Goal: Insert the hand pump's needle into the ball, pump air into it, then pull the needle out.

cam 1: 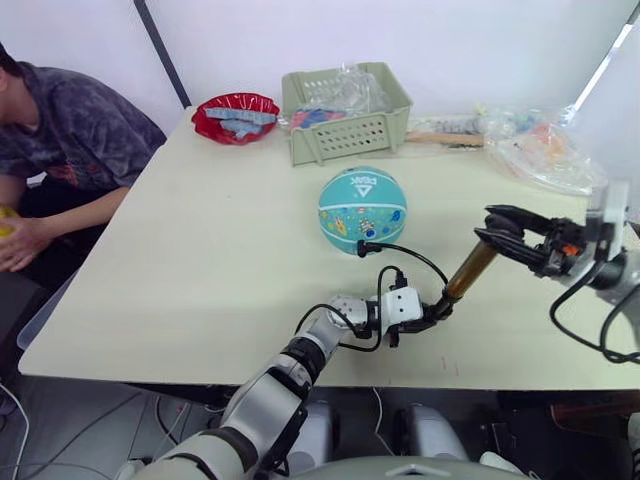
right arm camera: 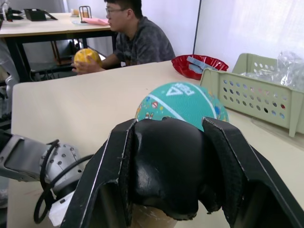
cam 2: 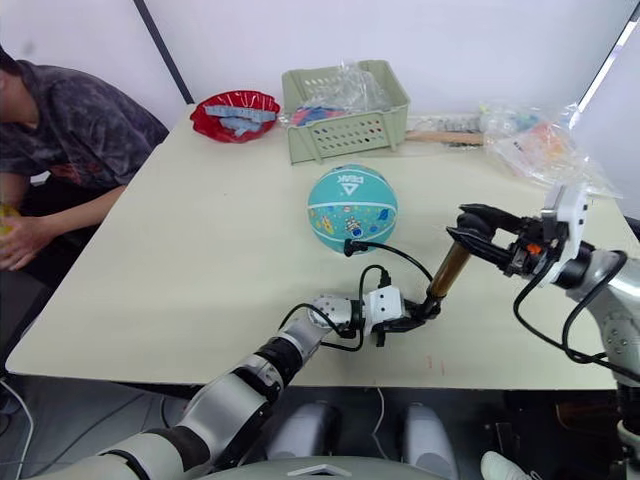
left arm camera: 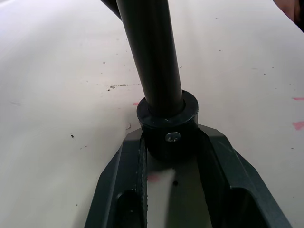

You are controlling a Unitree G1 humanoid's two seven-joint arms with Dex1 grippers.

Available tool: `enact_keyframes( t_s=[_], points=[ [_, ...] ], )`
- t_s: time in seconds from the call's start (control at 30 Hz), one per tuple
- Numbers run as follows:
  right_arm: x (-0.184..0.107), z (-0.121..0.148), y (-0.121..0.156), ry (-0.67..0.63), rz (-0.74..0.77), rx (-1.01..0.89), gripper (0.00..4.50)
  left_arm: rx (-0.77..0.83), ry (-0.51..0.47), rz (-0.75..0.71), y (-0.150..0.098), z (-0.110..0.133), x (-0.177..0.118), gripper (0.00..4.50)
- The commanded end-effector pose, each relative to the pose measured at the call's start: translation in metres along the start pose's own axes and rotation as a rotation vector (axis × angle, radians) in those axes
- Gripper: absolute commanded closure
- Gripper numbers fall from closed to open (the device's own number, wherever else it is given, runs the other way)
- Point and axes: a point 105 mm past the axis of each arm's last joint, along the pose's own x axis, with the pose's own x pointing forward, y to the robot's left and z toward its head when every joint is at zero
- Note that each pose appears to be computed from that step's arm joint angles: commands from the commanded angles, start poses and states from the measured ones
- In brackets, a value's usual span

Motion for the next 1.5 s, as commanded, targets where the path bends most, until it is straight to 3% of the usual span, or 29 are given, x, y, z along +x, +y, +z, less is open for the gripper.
enact_keyframes(
  t_s=[0.03,0.23,0.5,0.73,1.0,1.13,1.5],
  points=[
    [0.004,-0.059,0.013,0.142,0.003,0.073,2.87,-0.110,0.209,-0.115,-0.039,-0.057,-0.013,3.49],
    [0.007,-0.099,0.028,0.202,-0.001,0.103,2.87,-0.114,0.216,-0.108,-0.038,-0.059,-0.014,3.49],
    [0.010,-0.084,0.025,0.148,-0.005,0.098,2.87,-0.116,0.221,-0.108,-0.039,-0.060,-0.014,3.49],
    [0.010,-0.001,0.005,-0.053,-0.001,0.046,2.87,-0.118,0.224,-0.110,-0.042,-0.061,-0.013,3.49],
    [0.000,0.047,-0.009,-0.106,-0.009,-0.002,2.87,-0.119,0.223,-0.112,-0.043,-0.061,-0.011,3.49],
    [-0.010,0.093,-0.020,-0.185,-0.023,-0.057,2.87,-0.120,0.224,-0.112,-0.042,-0.061,-0.012,3.49],
    [-0.014,0.142,-0.018,-0.260,0.006,-0.090,2.87,-0.111,0.221,-0.118,-0.040,-0.060,-0.013,3.49]
  ],
)
